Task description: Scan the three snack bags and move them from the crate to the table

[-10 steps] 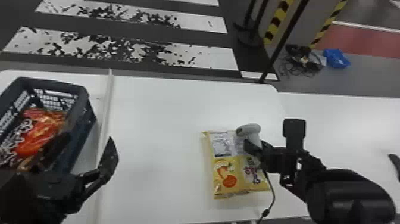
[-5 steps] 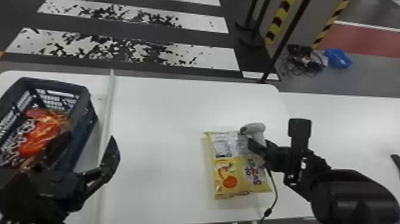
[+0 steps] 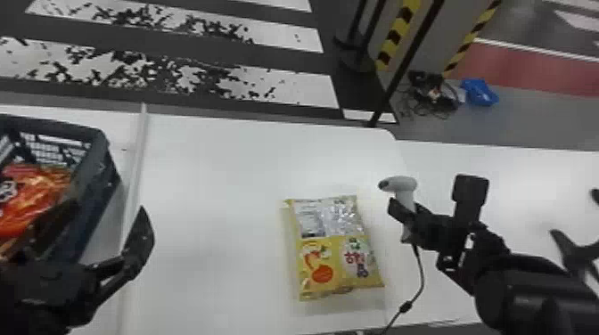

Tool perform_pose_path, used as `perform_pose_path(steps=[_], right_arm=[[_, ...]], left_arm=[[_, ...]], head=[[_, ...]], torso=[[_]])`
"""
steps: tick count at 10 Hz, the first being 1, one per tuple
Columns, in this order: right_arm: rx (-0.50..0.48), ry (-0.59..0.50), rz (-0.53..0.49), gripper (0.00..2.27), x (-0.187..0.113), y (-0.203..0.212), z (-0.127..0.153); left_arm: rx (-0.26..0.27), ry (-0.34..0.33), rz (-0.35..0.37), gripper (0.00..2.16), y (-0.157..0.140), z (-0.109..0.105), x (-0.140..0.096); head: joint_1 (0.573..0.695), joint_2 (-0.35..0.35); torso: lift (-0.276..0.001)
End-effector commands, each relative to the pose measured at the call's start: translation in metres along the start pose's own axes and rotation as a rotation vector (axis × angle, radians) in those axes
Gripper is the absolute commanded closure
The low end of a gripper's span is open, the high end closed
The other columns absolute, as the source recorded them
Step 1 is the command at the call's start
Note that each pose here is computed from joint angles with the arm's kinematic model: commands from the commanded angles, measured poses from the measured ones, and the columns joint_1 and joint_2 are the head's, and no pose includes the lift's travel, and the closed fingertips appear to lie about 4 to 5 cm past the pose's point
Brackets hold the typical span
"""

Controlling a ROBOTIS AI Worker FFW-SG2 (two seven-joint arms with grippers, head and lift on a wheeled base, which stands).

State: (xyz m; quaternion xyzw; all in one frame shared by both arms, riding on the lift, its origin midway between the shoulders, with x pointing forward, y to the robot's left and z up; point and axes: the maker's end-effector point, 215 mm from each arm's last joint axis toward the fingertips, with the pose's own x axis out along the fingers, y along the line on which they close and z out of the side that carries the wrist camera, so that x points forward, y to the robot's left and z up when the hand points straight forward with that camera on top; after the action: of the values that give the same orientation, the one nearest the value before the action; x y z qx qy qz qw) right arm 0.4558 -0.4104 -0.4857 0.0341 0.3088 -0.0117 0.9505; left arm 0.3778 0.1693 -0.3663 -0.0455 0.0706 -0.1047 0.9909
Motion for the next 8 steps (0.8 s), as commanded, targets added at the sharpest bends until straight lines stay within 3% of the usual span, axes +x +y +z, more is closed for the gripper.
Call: perform_pose_path(steps=[1, 2, 4, 6, 7, 8], right_arm=[[0.018, -0.004, -0.044, 2.23, 0.006, -0.038, -0.01], [0.007, -0.016, -0.066, 2.23, 0.009, -0.056, -0.014], [0.024, 0.008, -0.08, 2.21, 0.02, -0.08, -0.034], [0.028, 0.037, -0.052, 2.2, 0.029, -0.075, -0.053], [0.028, 0.033, -0.046, 1.99, 0.03, -0.072, -0.056], [0.021, 0.021, -0.046, 1.57, 0.032, -0.072, -0.057]], left_arm=[[-0.007, 0.001, -0.002, 0.02, -0.001, 0.0, 0.0], [-0.007, 0.001, -0.004, 0.02, -0.002, -0.001, 0.0], [-0.007, 0.0, -0.005, 0.02, -0.003, 0.0, -0.001], [-0.007, -0.003, -0.009, 0.02, -0.006, 0.0, -0.001], [-0.01, 0.0, -0.012, 0.02, -0.009, -0.001, -0.002], [-0.012, -0.007, -0.016, 0.02, -0.011, 0.001, -0.002]], head=[[0.695, -0.307], [0.695, -0.342], [0.695, -0.35], [0.695, -0.35], [0.695, -0.35], [0.695, -0.35]], torso=[[-0.062], [-0.062], [-0.062], [-0.062], [-0.062], [-0.062]])
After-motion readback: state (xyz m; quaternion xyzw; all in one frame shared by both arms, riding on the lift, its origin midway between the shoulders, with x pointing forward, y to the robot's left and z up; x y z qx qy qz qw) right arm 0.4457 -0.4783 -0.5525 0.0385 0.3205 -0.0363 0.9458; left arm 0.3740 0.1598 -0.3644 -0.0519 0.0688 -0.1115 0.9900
